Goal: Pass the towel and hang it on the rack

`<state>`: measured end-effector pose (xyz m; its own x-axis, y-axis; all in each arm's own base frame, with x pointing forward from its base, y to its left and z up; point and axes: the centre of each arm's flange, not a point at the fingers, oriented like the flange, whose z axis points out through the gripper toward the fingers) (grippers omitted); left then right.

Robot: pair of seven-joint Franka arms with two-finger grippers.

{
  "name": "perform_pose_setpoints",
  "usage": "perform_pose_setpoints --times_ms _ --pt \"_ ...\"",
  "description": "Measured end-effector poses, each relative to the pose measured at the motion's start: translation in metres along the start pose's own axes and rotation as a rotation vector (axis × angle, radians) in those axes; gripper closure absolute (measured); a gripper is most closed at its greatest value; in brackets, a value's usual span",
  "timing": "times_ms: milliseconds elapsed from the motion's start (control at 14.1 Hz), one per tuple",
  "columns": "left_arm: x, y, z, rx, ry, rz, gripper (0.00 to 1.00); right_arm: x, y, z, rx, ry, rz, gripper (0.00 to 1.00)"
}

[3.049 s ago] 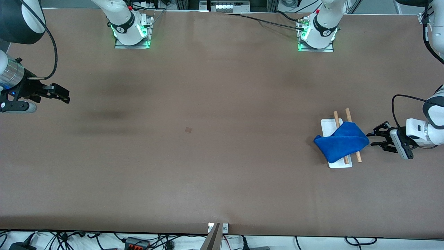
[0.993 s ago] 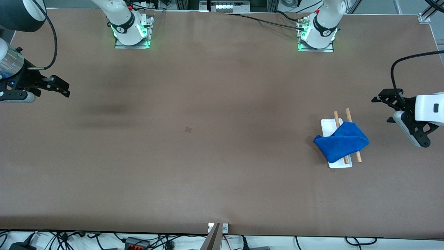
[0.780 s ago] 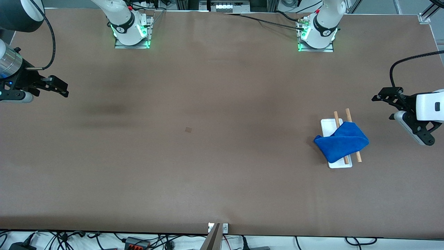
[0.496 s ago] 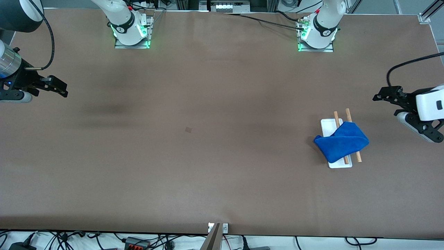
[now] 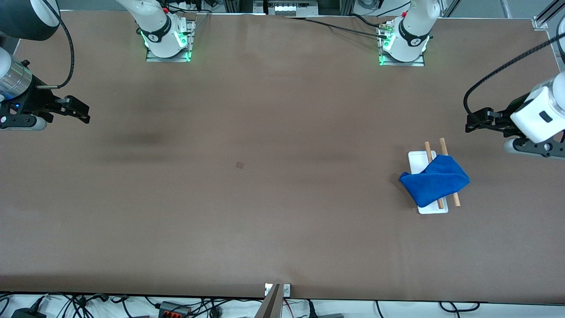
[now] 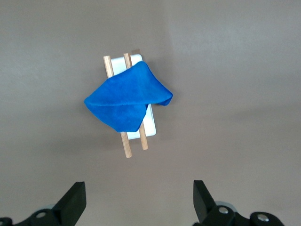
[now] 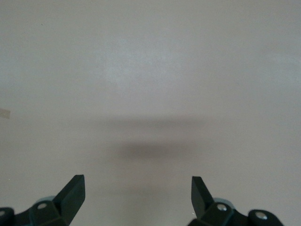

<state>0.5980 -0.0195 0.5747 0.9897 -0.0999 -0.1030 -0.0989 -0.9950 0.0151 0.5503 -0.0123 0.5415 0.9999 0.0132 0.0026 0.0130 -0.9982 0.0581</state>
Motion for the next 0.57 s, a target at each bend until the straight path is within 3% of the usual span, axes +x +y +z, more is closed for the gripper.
perform_pose_setpoints --times_ms 567 --pt "-0.025 -0.002 0.008 -0.019 0.004 -0.14 0.0 -0.004 0.0 -0.001 0.0 -0.028 -0.001 0.0"
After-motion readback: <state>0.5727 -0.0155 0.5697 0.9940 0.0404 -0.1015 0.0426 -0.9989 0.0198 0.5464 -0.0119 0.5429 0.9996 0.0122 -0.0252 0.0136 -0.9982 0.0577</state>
